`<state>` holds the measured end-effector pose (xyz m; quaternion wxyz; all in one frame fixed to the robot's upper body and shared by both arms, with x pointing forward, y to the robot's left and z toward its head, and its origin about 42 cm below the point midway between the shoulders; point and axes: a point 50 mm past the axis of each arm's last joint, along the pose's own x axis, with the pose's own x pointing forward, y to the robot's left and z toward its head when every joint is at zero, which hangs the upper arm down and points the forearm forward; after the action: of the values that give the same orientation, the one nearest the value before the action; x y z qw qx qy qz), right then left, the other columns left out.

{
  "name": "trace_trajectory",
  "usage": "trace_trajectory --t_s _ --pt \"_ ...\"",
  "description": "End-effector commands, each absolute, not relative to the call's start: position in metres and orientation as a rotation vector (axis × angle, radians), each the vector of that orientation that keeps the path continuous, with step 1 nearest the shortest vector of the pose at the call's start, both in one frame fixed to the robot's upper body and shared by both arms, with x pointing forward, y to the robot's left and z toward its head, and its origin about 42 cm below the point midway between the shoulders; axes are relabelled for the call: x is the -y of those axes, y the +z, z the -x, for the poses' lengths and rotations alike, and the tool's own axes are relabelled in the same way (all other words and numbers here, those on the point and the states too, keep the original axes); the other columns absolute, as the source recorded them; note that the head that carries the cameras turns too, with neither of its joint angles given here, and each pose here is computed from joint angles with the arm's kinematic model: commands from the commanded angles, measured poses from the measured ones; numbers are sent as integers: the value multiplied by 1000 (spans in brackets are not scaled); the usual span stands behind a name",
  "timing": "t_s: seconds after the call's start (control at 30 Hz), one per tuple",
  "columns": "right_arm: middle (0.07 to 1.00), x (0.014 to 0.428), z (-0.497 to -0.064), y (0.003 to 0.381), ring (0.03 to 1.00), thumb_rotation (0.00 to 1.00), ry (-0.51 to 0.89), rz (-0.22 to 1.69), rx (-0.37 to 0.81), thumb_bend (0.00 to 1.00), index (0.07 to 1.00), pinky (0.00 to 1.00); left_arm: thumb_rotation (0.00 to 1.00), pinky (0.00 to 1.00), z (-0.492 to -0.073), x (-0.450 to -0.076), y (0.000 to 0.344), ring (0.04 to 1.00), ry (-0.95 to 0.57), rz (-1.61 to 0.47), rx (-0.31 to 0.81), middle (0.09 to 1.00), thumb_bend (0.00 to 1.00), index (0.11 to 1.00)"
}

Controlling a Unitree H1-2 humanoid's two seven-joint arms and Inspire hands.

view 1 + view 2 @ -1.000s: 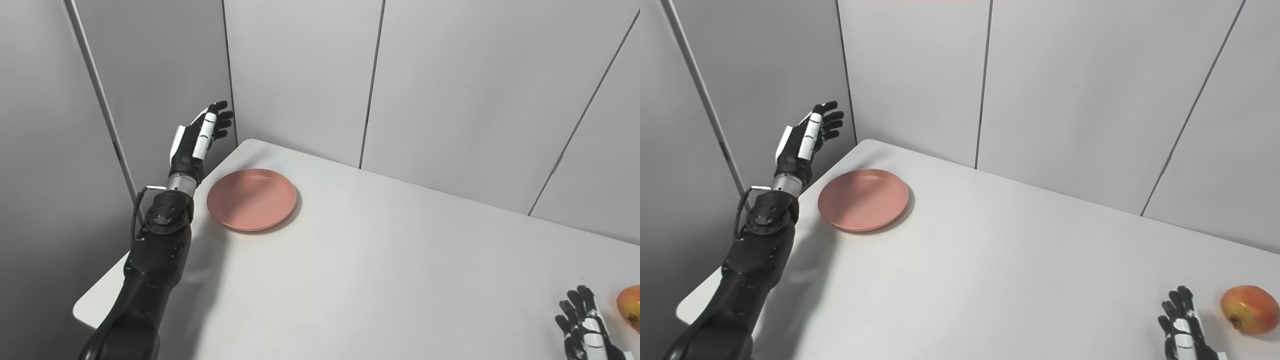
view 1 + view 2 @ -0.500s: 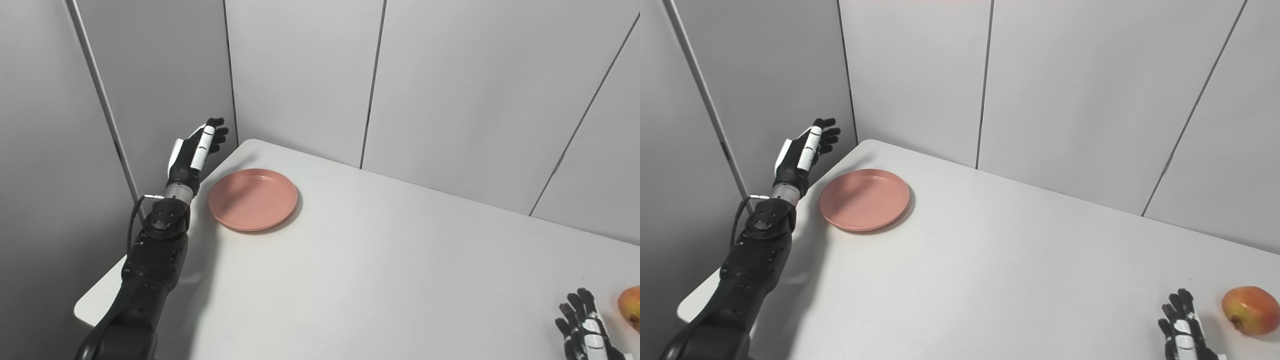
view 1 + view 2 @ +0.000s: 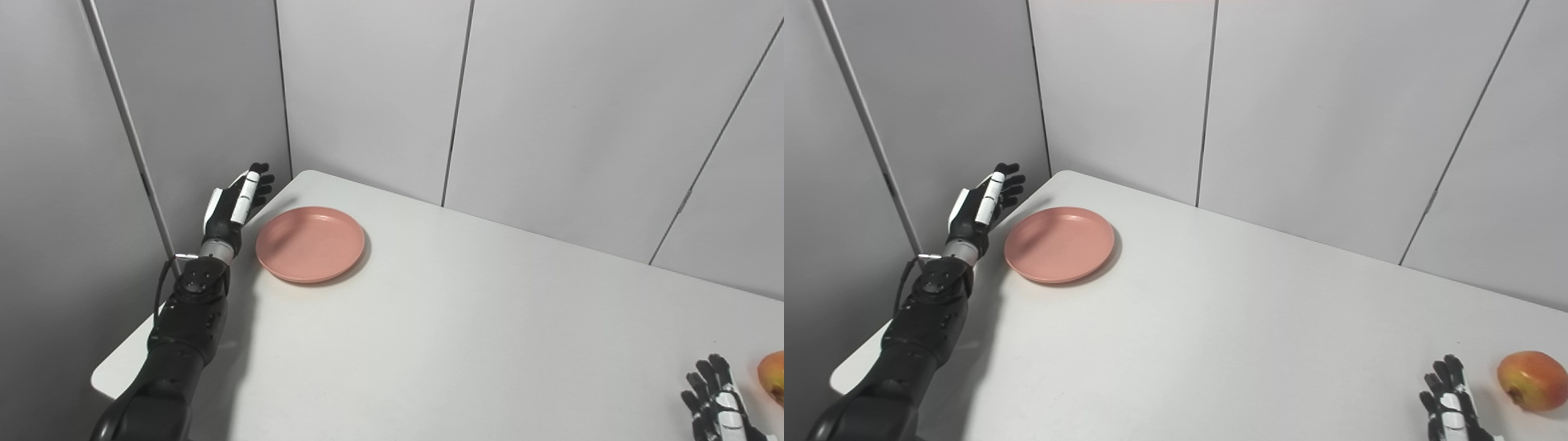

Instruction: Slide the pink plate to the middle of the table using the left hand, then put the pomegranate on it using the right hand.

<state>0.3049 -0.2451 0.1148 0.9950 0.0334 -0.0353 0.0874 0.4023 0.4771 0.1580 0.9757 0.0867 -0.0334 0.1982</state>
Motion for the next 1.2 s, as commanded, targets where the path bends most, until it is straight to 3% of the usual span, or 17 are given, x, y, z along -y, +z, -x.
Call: trace_trajectory --t_s 0.0,0.7,0.9,1.17 --pt "1000 247 -304 120 1000 888 172 -65 90 648 1000 1000 1000 876 -419 -480 195 865 395 -182 179 848 597 843" --pt "1000 248 -303 123 1000 885 162 -58 94 655 1000 1000 1000 820 -418 -458 155 844 314 -166 123 838 620 833" --pt "1000 247 -303 123 1000 888 162 -54 96 656 1000 1000 1000 830 -416 -452 145 836 289 -172 106 837 585 825" --pt "1000 247 -303 124 1000 886 157 -57 90 660 1000 1000 1000 923 -410 -451 141 860 259 -194 76 859 579 852"
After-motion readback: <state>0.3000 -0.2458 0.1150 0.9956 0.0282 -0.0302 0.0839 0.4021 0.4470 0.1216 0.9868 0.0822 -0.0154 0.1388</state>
